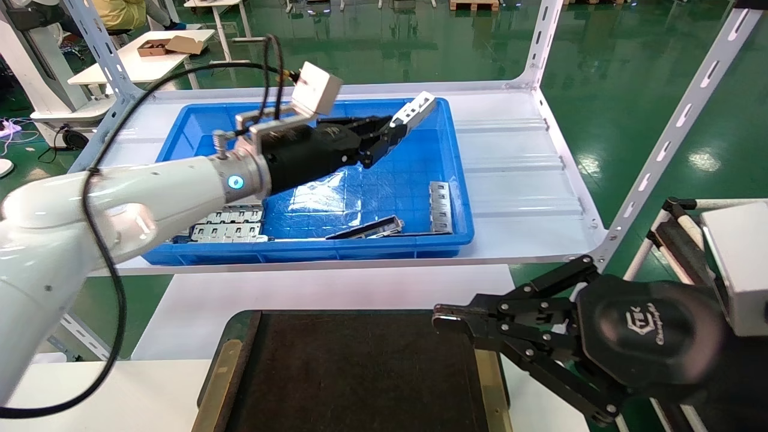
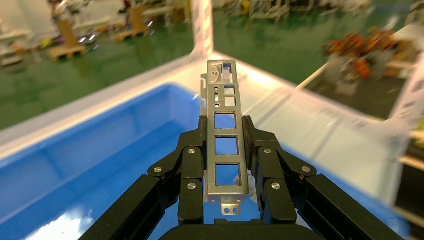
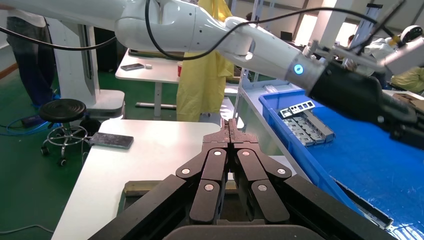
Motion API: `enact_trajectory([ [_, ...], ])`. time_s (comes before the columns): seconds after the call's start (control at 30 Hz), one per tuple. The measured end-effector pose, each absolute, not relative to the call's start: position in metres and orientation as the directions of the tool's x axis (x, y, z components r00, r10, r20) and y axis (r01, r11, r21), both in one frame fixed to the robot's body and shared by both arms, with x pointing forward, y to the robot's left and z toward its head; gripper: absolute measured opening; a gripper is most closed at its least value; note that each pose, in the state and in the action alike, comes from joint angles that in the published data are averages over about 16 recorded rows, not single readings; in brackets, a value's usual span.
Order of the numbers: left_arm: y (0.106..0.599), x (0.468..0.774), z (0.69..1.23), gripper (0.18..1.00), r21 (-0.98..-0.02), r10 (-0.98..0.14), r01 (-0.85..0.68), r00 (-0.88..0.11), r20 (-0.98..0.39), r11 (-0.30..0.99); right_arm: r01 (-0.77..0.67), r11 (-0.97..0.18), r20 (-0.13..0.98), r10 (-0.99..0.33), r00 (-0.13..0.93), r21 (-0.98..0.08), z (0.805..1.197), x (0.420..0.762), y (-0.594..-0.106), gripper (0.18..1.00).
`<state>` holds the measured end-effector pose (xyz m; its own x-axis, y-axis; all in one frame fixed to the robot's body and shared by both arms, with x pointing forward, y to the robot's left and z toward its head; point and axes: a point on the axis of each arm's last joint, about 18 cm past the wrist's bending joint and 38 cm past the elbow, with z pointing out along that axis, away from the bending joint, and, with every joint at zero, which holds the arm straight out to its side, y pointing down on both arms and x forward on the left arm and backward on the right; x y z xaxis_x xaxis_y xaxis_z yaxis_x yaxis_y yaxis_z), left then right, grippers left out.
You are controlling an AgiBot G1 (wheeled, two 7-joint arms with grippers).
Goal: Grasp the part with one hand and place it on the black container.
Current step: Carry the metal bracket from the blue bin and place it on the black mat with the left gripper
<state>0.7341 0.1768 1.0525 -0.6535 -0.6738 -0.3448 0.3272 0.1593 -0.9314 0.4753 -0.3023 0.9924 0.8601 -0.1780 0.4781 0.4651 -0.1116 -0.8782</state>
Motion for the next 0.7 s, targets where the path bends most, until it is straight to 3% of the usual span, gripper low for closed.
enact_trajectory([
  [0.33, 0.192, 0.694, 1.035, 0.321, -0.920, -0.545, 0.381, -0.754, -0.366, 0.091, 0.465, -0.112, 0.478, -0.178, 0.860, -0.878, 0.992, 0.475, -0.302, 0.191],
  [0.7, 0.197, 0.638, 0.974, 0.321, -0.937, -0.431, 0.343, -0.838, -0.335, 0.062, 0.465, -0.112, 0.478, -0.178, 0.860, -0.878, 0.992, 0.475, -0.302, 0.191],
])
